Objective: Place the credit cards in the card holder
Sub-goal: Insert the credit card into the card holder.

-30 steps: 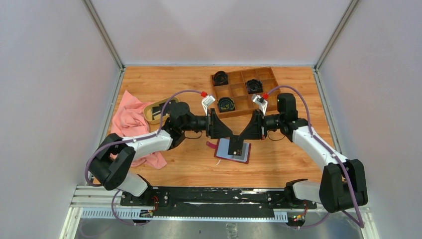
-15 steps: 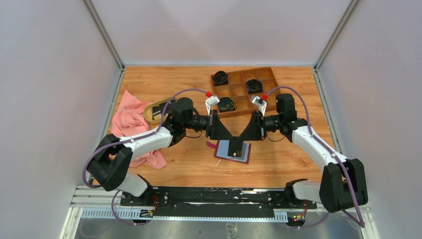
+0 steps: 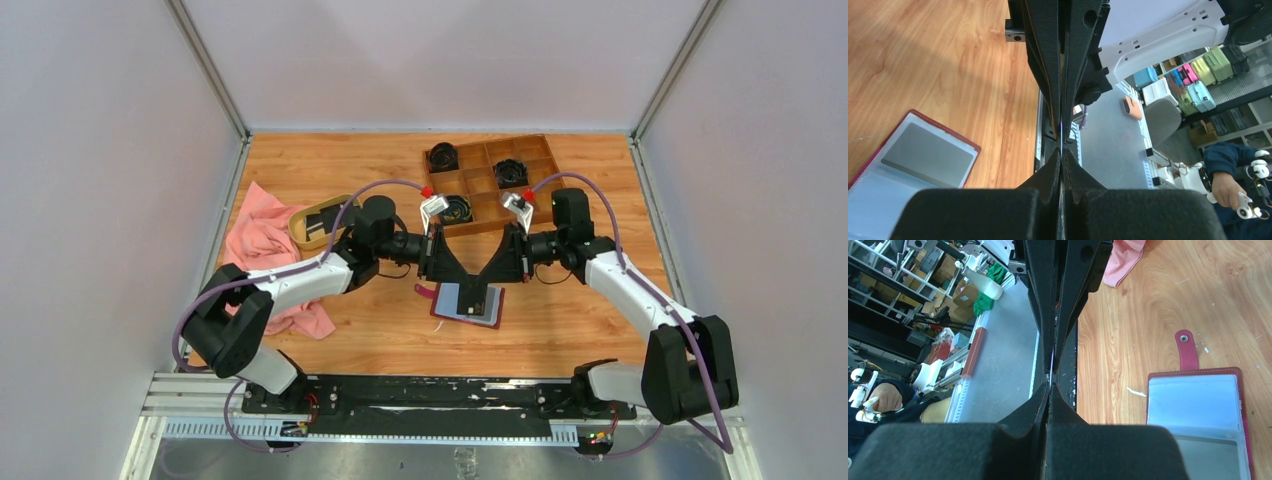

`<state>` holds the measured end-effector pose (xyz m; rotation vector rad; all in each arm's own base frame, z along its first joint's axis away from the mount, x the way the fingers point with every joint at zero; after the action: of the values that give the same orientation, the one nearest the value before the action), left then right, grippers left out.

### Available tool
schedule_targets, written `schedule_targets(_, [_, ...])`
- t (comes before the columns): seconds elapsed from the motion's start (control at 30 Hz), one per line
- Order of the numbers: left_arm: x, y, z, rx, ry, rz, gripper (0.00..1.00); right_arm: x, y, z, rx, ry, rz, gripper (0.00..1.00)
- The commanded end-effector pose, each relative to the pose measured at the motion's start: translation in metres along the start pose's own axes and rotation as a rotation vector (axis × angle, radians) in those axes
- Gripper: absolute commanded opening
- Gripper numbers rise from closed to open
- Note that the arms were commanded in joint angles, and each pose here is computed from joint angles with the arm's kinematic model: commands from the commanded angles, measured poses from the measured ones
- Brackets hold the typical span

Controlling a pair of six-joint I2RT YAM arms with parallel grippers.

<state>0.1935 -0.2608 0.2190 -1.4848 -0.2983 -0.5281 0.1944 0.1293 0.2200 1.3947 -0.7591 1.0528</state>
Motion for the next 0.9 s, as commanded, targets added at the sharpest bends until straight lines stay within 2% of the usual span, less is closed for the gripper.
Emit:
schedule_targets(0.0, [0.001,-0.004,-0.002,-0.015,0.015,-0.018,0.0,0.005,0.002,-0.003,0.014,0.008,0.018,0.0])
schedule_targets(0.03, [0.001,-0.004,0.0,-0.007,0.004,-0.025,0.0,0.005,0.002,-0.003,0.012,0.008,0.045,0.02])
schedule_targets(0.13, [-0.004,-0.003,0.006,0.025,-0.038,-0.05,0.0,0.006,0.004,-0.001,-0.012,0.018,0.062,0.57])
schedule_targets(0.17, [-0.008,-0.001,0.009,0.042,-0.052,-0.053,0.0,0.007,0.006,0.002,-0.041,0.033,0.083,0.7])
schedule_targets(0.2, [-0.012,0.002,0.014,0.065,-0.073,-0.059,0.0,0.008,0.008,0.006,-0.09,0.065,0.103,0.77])
schedule_targets(0.3, [-0.029,0.013,0.03,0.137,-0.125,-0.066,0.0,0.001,0.004,0.023,-0.306,0.268,0.281,0.82])
schedule_targets(0.33, [-0.034,0.017,0.034,0.16,-0.139,-0.064,0.0,-0.005,0.001,0.03,-0.39,0.339,0.317,0.82])
schedule_targets(0.4, [-0.039,0.025,0.037,0.198,-0.16,-0.044,0.0,-0.015,-0.003,0.036,-0.446,0.397,0.363,0.79])
schedule_targets(0.43, [-0.039,0.028,0.036,0.207,-0.162,-0.027,0.0,-0.02,-0.005,0.037,-0.448,0.413,0.386,0.71])
schedule_targets(0.57, [-0.038,0.046,0.03,0.241,-0.144,0.056,0.0,-0.044,-0.012,0.037,-0.383,0.487,0.535,0.19])
schedule_targets(0.63, [-0.034,0.055,0.027,0.253,-0.137,0.085,0.0,-0.053,-0.015,0.035,-0.359,0.523,0.591,0.07])
schedule_targets(0.7, [-0.029,0.062,0.023,0.253,-0.143,0.107,0.0,-0.058,-0.017,0.03,-0.335,0.545,0.621,0.01])
schedule_targets(0.87, [-0.017,0.083,0.022,0.269,-0.174,0.167,0.0,-0.069,-0.026,0.02,-0.305,0.635,0.638,0.0])
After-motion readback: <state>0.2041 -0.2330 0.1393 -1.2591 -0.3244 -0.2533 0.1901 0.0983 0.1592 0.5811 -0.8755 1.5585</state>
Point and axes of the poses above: each gripper's point midway between its finger pads, its own z axis back along the fingers, its own y axis along the line the jaws close on, x = y × z, the point moved 10 cm from there along z, back along the fingers, and after that the axes turned 15 degrees about z, right-handed, at the moved point
